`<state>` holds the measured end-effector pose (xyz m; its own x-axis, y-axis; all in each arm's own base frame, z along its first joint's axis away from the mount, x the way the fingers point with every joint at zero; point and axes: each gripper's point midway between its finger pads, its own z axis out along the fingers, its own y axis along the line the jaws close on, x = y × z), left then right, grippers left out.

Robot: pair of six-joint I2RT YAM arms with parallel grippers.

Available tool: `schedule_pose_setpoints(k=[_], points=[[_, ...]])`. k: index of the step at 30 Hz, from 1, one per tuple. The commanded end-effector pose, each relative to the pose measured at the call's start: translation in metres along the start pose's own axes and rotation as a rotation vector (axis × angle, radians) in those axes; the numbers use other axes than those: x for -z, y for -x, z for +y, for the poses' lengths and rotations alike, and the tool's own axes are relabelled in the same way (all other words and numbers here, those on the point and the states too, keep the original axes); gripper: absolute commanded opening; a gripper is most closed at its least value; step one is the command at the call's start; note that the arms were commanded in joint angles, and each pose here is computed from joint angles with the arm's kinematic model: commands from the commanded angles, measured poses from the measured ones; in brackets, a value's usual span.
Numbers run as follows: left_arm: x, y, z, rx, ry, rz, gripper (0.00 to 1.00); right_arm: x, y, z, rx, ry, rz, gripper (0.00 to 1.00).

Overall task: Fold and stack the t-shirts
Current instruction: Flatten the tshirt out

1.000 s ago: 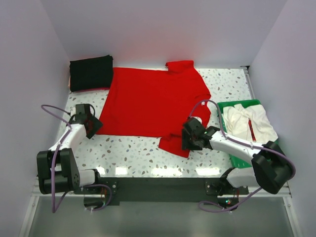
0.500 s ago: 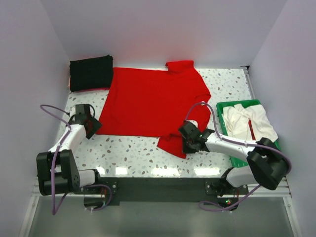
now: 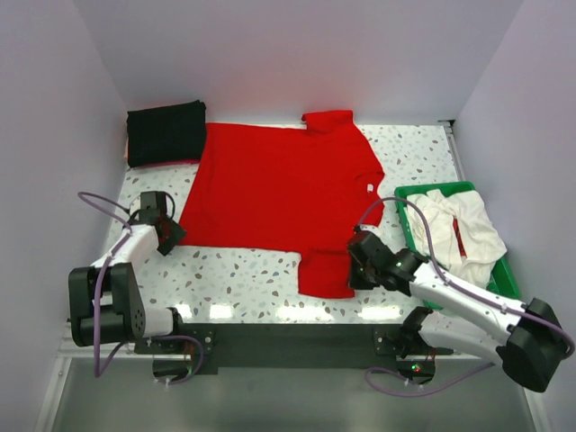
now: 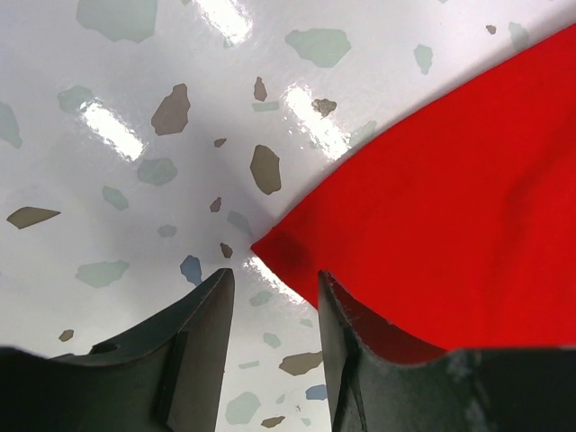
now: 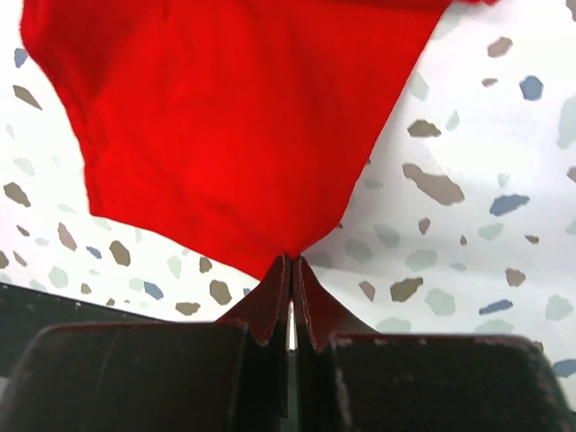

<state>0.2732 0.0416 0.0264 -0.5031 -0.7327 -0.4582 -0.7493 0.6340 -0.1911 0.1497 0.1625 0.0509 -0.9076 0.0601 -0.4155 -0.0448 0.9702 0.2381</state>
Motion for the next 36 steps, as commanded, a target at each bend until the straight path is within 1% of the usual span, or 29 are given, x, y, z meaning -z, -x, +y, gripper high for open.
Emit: schedule_pose_setpoints(k=[1, 5, 11, 14, 19, 20, 23, 28, 34, 36], points=[[-0.005, 0.002, 0.001, 0.019, 0.001, -0.016, 0.46, 0.012, -0.014, -0.015, -0.022, -0.029, 0.026, 0.00], [-0.009, -0.002, 0.002, 0.025, 0.006, -0.011, 0.44, 0.021, -0.018, -0.023, -0.031, -0.038, 0.016, 0.00], [-0.016, -0.007, 0.003, 0.050, 0.016, 0.002, 0.41, 0.033, -0.017, -0.025, -0.053, -0.018, -0.009, 0.00], [-0.018, -0.006, 0.002, 0.064, 0.015, -0.008, 0.37, 0.038, -0.018, -0.028, -0.059, -0.024, -0.013, 0.00], [-0.019, -0.005, 0.001, 0.075, 0.016, -0.019, 0.20, 0.048, -0.017, -0.029, -0.066, -0.004, -0.032, 0.00], [-0.019, -0.005, 0.002, 0.077, 0.021, -0.020, 0.14, 0.049, -0.019, -0.031, -0.068, -0.006, -0.025, 0.00], [-0.016, -0.004, 0.002, 0.084, 0.015, -0.026, 0.00, 0.053, -0.020, -0.031, -0.071, 0.003, -0.027, 0.00], [-0.001, 0.002, 0.005, 0.083, -0.010, -0.069, 0.00, 0.060, -0.023, -0.031, -0.083, 0.027, -0.032, 0.00], [0.022, 0.005, 0.007, 0.083, -0.057, -0.112, 0.00, 0.054, -0.030, -0.029, -0.101, 0.050, -0.012, 0.00], [0.026, 0.002, 0.010, 0.079, -0.058, -0.109, 0.00, 0.053, -0.031, -0.028, -0.105, 0.060, -0.007, 0.00]])
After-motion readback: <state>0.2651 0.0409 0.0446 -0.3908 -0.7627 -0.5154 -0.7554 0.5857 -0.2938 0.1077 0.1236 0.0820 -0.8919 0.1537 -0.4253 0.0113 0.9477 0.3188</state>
